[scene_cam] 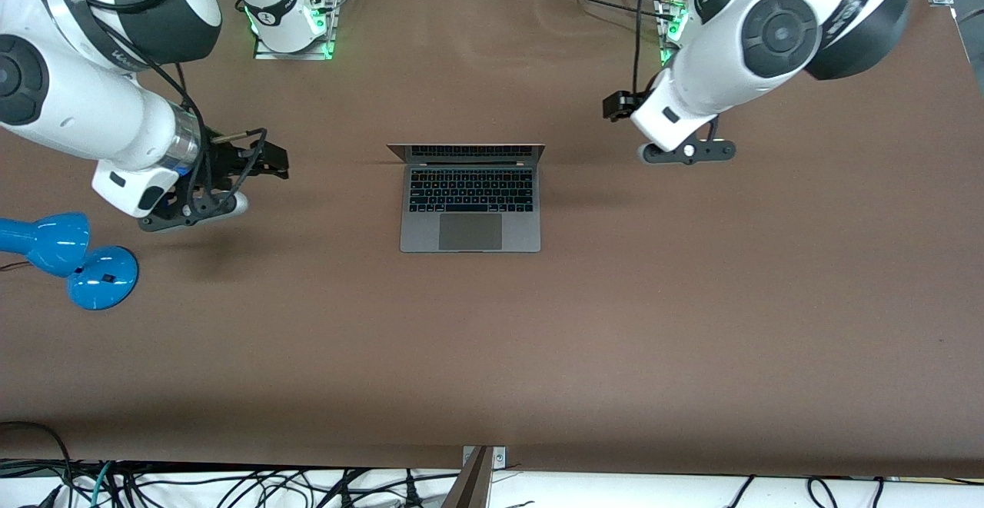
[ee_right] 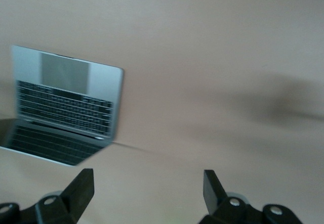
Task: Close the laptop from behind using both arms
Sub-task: 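Position both grippers behind the laptop screen at its two sides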
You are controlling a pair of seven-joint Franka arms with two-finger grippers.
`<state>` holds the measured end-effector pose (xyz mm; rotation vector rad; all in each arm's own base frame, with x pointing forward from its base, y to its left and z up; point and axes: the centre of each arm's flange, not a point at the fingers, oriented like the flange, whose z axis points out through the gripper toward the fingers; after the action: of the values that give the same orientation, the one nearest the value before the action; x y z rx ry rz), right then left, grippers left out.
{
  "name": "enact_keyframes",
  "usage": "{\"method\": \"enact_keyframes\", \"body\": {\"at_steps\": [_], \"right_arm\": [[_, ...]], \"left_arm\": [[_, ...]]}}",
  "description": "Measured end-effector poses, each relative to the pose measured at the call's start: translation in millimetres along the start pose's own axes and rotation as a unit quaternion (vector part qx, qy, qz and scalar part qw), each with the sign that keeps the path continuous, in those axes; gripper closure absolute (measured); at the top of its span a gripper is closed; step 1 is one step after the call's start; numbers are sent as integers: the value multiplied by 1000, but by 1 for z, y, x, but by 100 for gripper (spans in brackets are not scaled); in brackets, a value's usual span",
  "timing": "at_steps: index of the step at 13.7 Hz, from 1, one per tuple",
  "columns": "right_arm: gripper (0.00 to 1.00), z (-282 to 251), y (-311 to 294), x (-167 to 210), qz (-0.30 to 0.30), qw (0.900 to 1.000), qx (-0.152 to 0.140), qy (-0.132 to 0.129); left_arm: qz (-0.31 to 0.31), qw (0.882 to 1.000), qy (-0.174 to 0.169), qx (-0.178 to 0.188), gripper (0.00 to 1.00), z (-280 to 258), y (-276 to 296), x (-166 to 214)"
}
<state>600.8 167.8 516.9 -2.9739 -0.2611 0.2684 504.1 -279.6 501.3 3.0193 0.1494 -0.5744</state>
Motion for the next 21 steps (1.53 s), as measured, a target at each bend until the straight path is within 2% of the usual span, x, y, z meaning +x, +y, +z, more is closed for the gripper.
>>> {"method": "enact_keyframes", "body": {"at_steps": [3, 6, 7, 8, 10, 11, 12, 13, 14, 15, 16, 17, 18, 19, 21], "right_arm": [[4, 20, -15, 5, 7, 1000, 19, -23], [7, 52, -58, 2, -8, 998, 9, -68], [15, 63, -72, -2, -1, 996, 6, -87], [29, 73, -86, -6, 15, 994, 8, -109], [51, 89, -101, -11, 47, 988, 25, -146], [59, 98, -103, -12, 56, 984, 33, -164], [59, 109, -104, -11, 61, 981, 40, -181], [66, 118, -104, -10, 63, 978, 43, -194], [79, 128, -105, -9, 64, 976, 44, -205], [86, 137, -107, -8, 64, 974, 43, -213], [87, 145, -110, -8, 63, 972, 42, -222], [93, 155, -114, -9, 63, 970, 43, -232], [93, 163, -117, -10, 63, 967, 49, -242], [99, 172, -121, -11, 65, 964, 54, -253], [99, 185, -123, -12, 68, 959, 62, -267]], "left_arm": [[-18, 1000, -8, 0, 0, 24, 30, -3], [-40, 999, -20, -2, 3, 49, 55, -4], [-46, 999, -25, -3, 3, 58, 62, -3], [-49, 998, -35, -3, 9, 68, 67, -1], [-52, 996, -65, -19, 32, 86, 77, 3], [-53, 995, -77, -27, 44, 93, 82, 5], [-55, 994, -85, -32, 53, 100, 86, 7], [-61, 993, -90, -37, 65, 106, 91, 8], [-65, 993, -92, -38, 74, 113, 97, 8], [-65, 993, -95, -38, 86, 120, 102, 8], [-65, 992, -97, -39, 95, 126, 107, 9], [-67, 992, -100, -40, 99, 133, 110, 11], [-69, 991, -103, -41, 99, 139, 110, 15], [-72, 991, -105, -44, 99, 144, 110, 20], [-78, 990, -106, -50, 99, 151, 109, 29]]}}
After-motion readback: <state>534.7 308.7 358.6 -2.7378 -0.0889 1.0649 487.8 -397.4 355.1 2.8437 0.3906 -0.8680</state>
